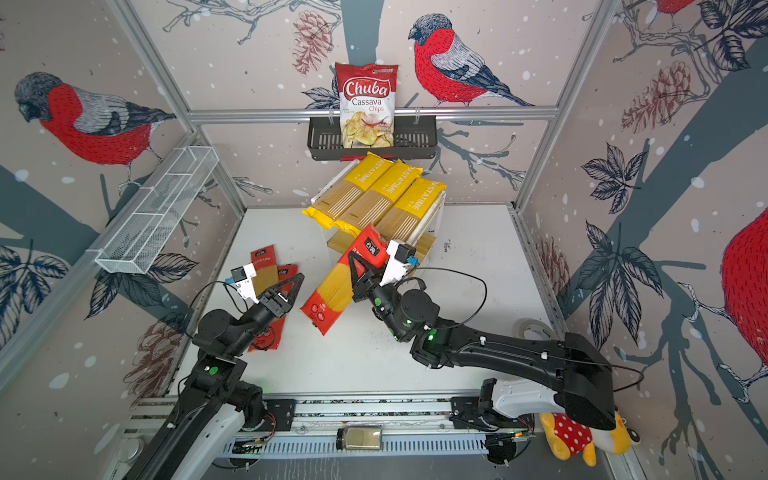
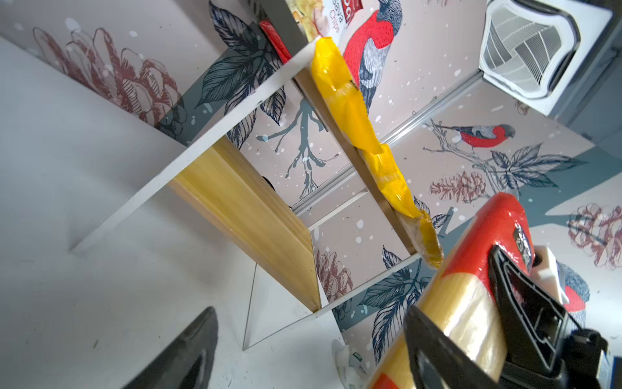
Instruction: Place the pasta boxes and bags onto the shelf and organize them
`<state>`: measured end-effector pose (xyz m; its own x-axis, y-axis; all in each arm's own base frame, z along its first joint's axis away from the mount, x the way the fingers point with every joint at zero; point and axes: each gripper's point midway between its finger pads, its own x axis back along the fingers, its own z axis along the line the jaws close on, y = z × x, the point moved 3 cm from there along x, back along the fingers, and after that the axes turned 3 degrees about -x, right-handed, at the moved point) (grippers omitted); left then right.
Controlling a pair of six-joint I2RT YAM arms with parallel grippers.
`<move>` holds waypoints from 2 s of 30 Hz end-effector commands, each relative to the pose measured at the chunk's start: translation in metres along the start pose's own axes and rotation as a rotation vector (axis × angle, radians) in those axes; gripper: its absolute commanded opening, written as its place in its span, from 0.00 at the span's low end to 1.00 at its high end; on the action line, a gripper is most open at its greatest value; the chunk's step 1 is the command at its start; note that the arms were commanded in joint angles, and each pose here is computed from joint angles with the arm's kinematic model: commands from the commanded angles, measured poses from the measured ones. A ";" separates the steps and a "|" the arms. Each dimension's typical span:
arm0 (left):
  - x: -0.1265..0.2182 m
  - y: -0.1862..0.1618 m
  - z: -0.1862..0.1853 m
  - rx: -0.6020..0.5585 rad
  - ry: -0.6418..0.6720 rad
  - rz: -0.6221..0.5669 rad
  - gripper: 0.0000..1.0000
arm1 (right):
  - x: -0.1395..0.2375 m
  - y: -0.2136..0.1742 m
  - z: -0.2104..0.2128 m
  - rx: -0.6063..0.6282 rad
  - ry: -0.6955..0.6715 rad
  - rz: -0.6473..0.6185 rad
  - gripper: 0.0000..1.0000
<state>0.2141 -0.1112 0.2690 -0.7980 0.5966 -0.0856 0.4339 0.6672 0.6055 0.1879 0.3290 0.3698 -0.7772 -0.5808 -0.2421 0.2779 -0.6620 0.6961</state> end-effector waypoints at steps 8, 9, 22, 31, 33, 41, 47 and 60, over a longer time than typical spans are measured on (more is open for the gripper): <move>0.030 0.001 0.021 0.095 0.146 -0.110 0.87 | 0.014 -0.013 -0.003 -0.303 -0.234 -0.298 0.06; 0.031 0.000 0.025 0.095 0.168 -0.102 0.87 | 0.011 -0.020 -0.004 -0.317 -0.239 -0.281 0.07; 0.045 0.007 0.045 -0.034 0.443 -0.072 0.88 | -0.004 -0.078 -0.044 -0.515 -0.310 -0.191 0.07; 0.030 -0.003 0.046 0.021 0.411 0.026 0.91 | -0.009 -0.079 -0.058 -0.636 -0.234 -0.159 0.07; 0.027 -0.005 0.045 0.046 0.379 0.045 0.91 | -0.009 -0.078 -0.064 -0.653 -0.224 -0.162 0.06; 0.024 -0.015 0.054 0.189 0.277 0.094 0.90 | -0.014 -0.063 -0.064 -0.666 -0.163 -0.158 0.06; 0.018 -0.012 0.037 0.223 0.131 0.082 0.90 | -0.017 -0.054 -0.074 -0.676 -0.163 -0.171 0.07; 0.014 -0.019 0.021 0.233 -0.068 0.104 0.75 | -0.030 -0.048 -0.081 -0.694 -0.147 -0.170 0.09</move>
<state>0.2102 -0.0994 0.2176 -0.7622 0.6471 0.0187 0.6067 0.7038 0.3696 0.2440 0.3383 0.2594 -0.9130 -0.4017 -0.0708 0.3819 -0.9028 0.1979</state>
